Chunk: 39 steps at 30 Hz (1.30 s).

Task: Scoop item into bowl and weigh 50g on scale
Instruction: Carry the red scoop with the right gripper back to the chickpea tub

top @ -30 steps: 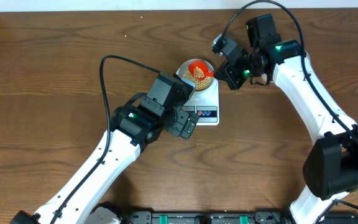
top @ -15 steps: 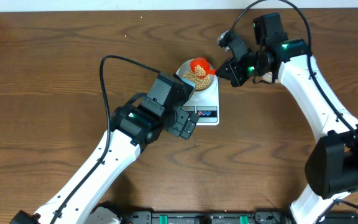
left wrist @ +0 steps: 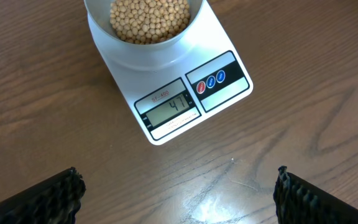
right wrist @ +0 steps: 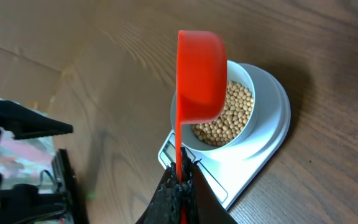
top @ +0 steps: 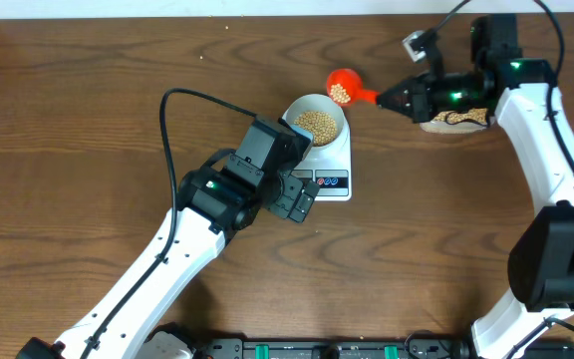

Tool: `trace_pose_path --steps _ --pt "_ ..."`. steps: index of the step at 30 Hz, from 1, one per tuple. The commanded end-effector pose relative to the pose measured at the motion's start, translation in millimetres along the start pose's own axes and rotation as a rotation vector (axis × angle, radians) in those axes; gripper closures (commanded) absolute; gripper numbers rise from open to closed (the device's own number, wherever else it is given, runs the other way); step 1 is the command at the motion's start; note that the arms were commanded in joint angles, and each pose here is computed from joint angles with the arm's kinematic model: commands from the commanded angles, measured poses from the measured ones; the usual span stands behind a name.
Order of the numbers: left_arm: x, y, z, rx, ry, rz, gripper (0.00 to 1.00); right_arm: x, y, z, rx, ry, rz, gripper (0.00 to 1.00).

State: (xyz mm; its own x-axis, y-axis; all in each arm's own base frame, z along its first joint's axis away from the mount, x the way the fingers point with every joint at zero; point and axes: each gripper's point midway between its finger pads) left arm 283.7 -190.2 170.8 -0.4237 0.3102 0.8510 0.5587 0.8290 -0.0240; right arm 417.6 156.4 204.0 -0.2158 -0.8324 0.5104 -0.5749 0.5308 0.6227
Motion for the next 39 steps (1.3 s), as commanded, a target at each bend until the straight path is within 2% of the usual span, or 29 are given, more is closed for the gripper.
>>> trace_pose_path --steps 1,10,19,25,31,39 --pt "-1.4 0.5 2.2 -0.009 0.008 0.006 0.01 22.9 17.1 -16.3 -0.013 -0.075 -0.093 0.99" --pt "-1.4 0.5 2.2 -0.009 0.008 0.006 0.01 58.0 2.2 -25.0 -0.150 -0.161 -0.131 0.99" --pt "-1.4 0.5 2.2 -0.009 0.008 0.006 0.01 102.8 -18.7 -30.5 -0.200 -0.268 -0.143 0.99" --pt "-1.4 0.5 2.2 -0.009 0.008 0.006 0.01 109.2 -24.3 -28.3 -0.218 -0.277 -0.129 0.99" --pt "-1.4 0.5 2.2 -0.009 0.008 0.006 0.01 106.7 -39.3 -22.4 -0.229 -0.255 -0.038 0.99" --pt "-1.4 0.5 2.2 -0.009 0.008 0.006 0.01 114.4 -44.0 -21.7 -0.323 -0.267 -0.034 0.99"
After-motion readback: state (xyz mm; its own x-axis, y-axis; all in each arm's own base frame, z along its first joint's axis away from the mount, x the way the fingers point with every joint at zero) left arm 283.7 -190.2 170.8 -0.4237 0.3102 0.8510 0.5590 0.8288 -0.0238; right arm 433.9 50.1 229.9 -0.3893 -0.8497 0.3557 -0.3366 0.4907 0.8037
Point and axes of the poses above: each gripper's point midway between its finger pads, its own x axis back along the fingers, its own y axis along the line the jaws close on, z = x × y, and after that the axes turned 2 degrees about -x, right-handed
